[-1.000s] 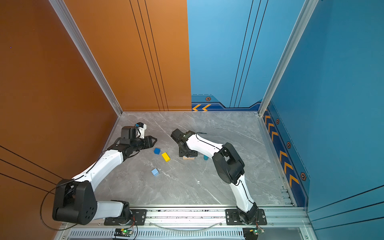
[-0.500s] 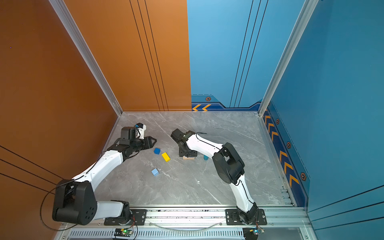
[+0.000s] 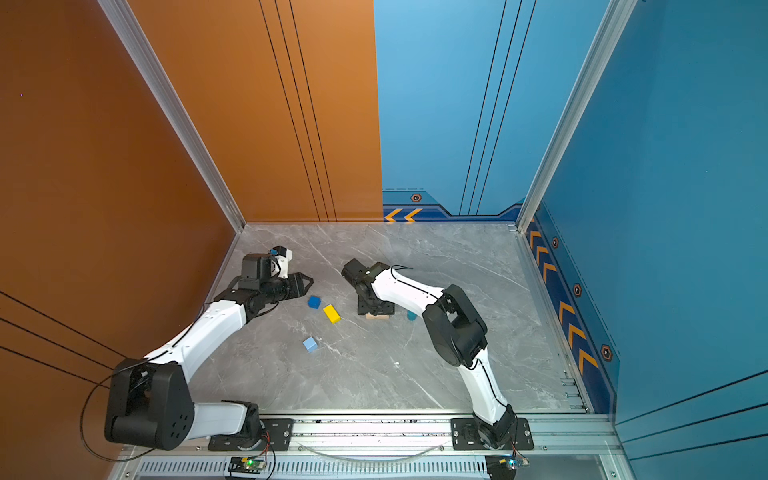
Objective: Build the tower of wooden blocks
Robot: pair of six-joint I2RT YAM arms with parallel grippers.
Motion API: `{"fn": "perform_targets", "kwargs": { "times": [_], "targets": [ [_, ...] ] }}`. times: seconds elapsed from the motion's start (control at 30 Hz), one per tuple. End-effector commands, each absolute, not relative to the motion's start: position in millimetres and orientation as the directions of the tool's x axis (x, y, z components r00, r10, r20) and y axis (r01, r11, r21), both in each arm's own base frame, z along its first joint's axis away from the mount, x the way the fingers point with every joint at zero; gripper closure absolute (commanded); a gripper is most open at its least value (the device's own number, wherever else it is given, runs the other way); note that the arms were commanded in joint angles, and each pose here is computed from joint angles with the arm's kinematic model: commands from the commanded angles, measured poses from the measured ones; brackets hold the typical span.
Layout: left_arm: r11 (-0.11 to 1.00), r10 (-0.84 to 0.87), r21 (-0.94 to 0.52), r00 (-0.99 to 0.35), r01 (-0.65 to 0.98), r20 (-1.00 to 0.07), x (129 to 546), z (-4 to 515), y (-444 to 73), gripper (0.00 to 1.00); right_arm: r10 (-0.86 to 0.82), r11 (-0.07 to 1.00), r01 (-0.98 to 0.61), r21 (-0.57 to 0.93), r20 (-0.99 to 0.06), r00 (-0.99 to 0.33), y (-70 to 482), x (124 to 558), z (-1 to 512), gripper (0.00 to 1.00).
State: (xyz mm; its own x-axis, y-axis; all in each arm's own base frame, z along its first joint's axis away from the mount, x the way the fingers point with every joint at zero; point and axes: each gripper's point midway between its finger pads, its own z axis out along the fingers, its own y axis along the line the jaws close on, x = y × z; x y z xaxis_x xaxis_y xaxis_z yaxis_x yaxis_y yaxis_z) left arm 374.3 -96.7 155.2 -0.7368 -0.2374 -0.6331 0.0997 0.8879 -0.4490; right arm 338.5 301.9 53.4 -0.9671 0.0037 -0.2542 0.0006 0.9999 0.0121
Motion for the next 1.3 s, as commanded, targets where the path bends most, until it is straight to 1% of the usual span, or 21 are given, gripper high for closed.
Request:
{"fn": "perform_targets", "kwargs": {
  "times": [0.0, 0.3, 0.47, 0.53, 0.6, 0.67, 0.97, 1.0, 1.27],
  "targets": [
    [0.877, -0.246, -0.467, -0.725, 0.116, -0.643, 372, 162, -97, 0.54, 0.006, 1.0, 0.004, 0.008, -0.245, -0.97, 306, 336, 47, 0.3],
    [0.877, -0.249, -0.467, -0.725, 0.113, -0.643, 372, 162, -96, 0.54, 0.008, 1.0, 0.007, 0.005, -0.245, -0.97, 305, 337, 46, 0.23],
    [0.877, -0.25, -0.468, -0.724, 0.113, -0.643, 372, 162, -95, 0.54, 0.005, 1.0, 0.003, 0.007, -0.25, -0.968, 305, 337, 48, 0.17],
    [0.877, -0.25, -0.468, -0.725, 0.112, -0.642, 372, 162, -95, 0.54, 0.006, 1.0, 0.004, 0.009, -0.258, -0.966, 304, 338, 52, 0.14],
    [0.877, -0.25, -0.468, -0.724, 0.113, -0.643, 372, 162, -95, 0.54, 0.005, 1.0, 0.002, 0.011, -0.265, -0.964, 304, 338, 55, 0.04],
    [0.877, -0.25, -0.467, -0.724, 0.113, -0.643, 372, 162, -95, 0.54, 0.003, 1.0, -0.001, 0.013, -0.273, -0.962, 305, 338, 59, 0.0],
    [0.877, -0.251, -0.467, -0.722, 0.111, -0.644, 370, 163, -94, 0.54, 0.0, 1.0, -0.005, 0.016, -0.3, -0.954, 304, 337, 70, 0.0],
    [0.877, -0.251, -0.467, -0.722, 0.111, -0.644, 370, 164, -94, 0.54, 0.008, 0.999, -0.005, 0.037, -0.325, -0.946, 304, 338, 85, 0.0],
    [0.889, -0.232, -0.447, -0.744, 0.099, -0.627, 368, 155, -92, 0.54, 0.012, 0.997, -0.021, 0.075, -0.415, -0.91, 300, 335, 131, 0.0]
  ]
}}
